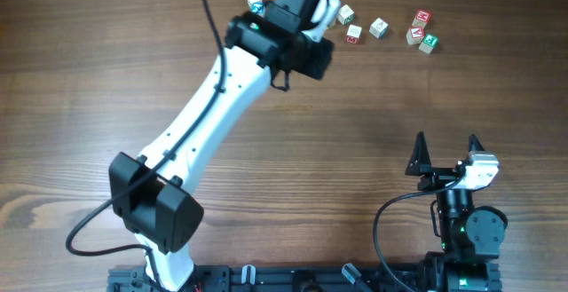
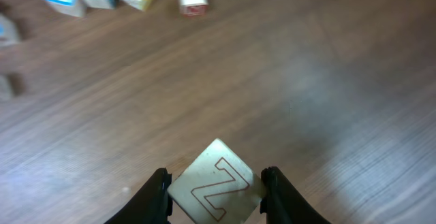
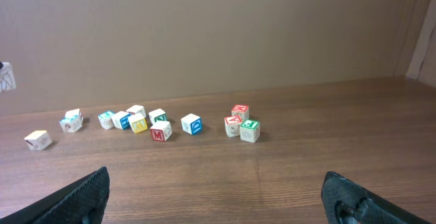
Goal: Form a horizontal line
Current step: 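Carry the Z block right and set it down near the table center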
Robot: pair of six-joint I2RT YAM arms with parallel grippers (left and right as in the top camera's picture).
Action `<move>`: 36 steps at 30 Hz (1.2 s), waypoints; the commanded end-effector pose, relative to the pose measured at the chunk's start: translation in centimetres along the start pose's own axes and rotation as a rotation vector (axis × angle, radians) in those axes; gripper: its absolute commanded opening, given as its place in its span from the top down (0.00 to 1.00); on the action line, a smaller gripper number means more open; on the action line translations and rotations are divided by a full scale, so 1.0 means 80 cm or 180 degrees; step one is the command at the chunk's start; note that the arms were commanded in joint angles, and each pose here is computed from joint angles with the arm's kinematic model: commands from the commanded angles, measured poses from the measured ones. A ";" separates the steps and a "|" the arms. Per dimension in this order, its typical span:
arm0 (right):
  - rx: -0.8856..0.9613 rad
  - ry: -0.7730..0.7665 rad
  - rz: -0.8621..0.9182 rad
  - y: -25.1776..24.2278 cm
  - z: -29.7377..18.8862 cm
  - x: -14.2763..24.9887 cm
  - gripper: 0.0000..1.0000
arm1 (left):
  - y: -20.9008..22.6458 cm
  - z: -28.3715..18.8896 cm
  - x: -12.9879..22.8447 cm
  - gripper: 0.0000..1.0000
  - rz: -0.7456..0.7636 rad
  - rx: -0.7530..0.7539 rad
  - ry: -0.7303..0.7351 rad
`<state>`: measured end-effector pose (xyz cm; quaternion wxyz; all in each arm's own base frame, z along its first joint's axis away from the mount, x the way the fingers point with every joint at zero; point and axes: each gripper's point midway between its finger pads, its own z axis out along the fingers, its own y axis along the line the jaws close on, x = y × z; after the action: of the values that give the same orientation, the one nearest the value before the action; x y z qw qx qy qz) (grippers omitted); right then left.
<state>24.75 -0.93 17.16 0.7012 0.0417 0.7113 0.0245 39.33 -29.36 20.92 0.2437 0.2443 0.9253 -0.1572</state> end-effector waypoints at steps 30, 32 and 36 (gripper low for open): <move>-0.0019 -0.0015 0.0044 0.001 0.000 -0.001 0.00 | -0.152 0.228 0.089 0.72 0.0288 0.0995 0.0203; -0.0019 -0.0015 0.0044 0.001 0.000 -0.001 0.00 | -0.167 0.238 0.085 0.69 0.0324 0.1189 0.0117; -0.0019 -0.0015 0.0044 0.001 0.000 -0.001 0.00 | -0.180 0.251 0.093 0.66 0.0386 0.1232 0.0105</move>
<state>24.75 -0.93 17.17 0.7013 0.0417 0.7112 0.0245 35.06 -45.63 4.19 0.2039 0.3315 0.8711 -0.2994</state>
